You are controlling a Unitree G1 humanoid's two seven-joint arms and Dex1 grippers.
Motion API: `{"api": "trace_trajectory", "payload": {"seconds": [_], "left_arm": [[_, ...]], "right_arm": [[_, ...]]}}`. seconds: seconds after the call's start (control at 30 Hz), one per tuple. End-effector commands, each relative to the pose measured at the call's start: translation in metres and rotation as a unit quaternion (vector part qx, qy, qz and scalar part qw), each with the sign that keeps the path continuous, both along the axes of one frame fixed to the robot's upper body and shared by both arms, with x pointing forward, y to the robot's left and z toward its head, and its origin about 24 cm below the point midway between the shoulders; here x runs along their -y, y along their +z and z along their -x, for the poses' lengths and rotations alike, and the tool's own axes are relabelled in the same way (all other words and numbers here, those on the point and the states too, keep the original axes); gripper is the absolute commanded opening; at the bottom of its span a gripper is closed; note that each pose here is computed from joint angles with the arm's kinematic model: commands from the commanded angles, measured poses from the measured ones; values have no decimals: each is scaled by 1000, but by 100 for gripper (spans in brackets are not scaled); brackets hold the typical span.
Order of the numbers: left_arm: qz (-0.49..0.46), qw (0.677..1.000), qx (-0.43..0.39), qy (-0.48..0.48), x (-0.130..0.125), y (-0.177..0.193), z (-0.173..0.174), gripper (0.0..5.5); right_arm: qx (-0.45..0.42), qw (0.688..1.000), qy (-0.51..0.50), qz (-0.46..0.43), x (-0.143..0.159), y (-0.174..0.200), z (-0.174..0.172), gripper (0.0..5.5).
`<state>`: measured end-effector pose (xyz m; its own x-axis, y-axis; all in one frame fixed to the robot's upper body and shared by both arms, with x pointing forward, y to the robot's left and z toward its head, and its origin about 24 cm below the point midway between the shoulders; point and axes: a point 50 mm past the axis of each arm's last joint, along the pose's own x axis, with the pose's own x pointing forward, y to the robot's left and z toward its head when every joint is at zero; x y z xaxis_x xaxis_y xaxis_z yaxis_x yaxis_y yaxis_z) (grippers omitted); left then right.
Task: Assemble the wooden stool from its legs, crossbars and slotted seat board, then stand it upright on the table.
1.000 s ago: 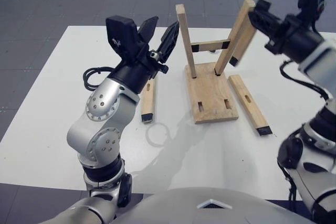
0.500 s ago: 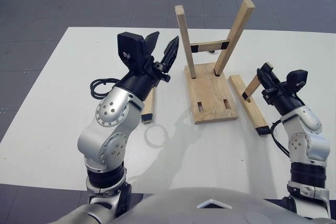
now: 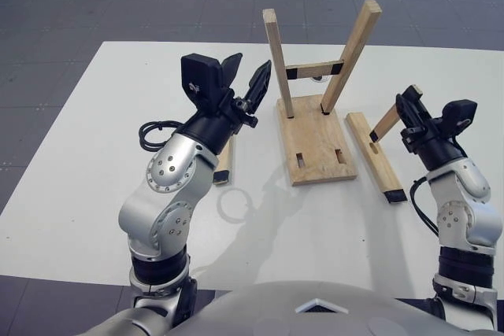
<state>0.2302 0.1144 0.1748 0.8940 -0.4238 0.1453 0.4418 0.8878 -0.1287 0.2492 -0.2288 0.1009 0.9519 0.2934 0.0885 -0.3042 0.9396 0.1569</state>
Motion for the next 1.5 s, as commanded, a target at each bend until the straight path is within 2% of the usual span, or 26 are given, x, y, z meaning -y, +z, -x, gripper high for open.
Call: {"api": "trace_trajectory", "payload": {"seconds": [0.03,0.27,0.43,0.5,0.8,0.9,0.97,1.17,1.27,1.37,1.5], "left_arm": [[-4,1000,3,-2,0,1,0,264],[-7,1000,5,-5,0,2,-1,264],[-8,1000,4,-3,0,1,-1,264],[-7,1000,2,-2,0,0,-1,264],[1,1000,-6,4,3,-2,-2,264],[2,1000,-8,5,3,-2,-1,264],[1,1000,-8,6,2,-2,0,264],[0,1000,-9,4,2,-2,-1,264],[2,1000,-11,6,3,-3,0,264],[4,1000,-14,7,3,-4,0,264],[3,1000,-13,5,4,-4,-1,264]], "right_arm": [[-15,1000,-13,17,6,-8,6,41],[-45,998,-23,33,12,-34,14,41],[-55,997,-25,51,6,-50,15,41],[-74,994,-38,64,3,-67,20,41],[-209,965,-110,116,19,-152,71,41],[-248,955,-126,109,26,-167,88,41],[-244,956,-123,102,26,-163,84,41],[-166,972,-127,110,20,-108,24,41],[-168,966,-146,132,21,-105,22,41],[-208,964,-121,114,17,-112,29,41],[-243,953,-117,134,18,-118,33,41]]}}
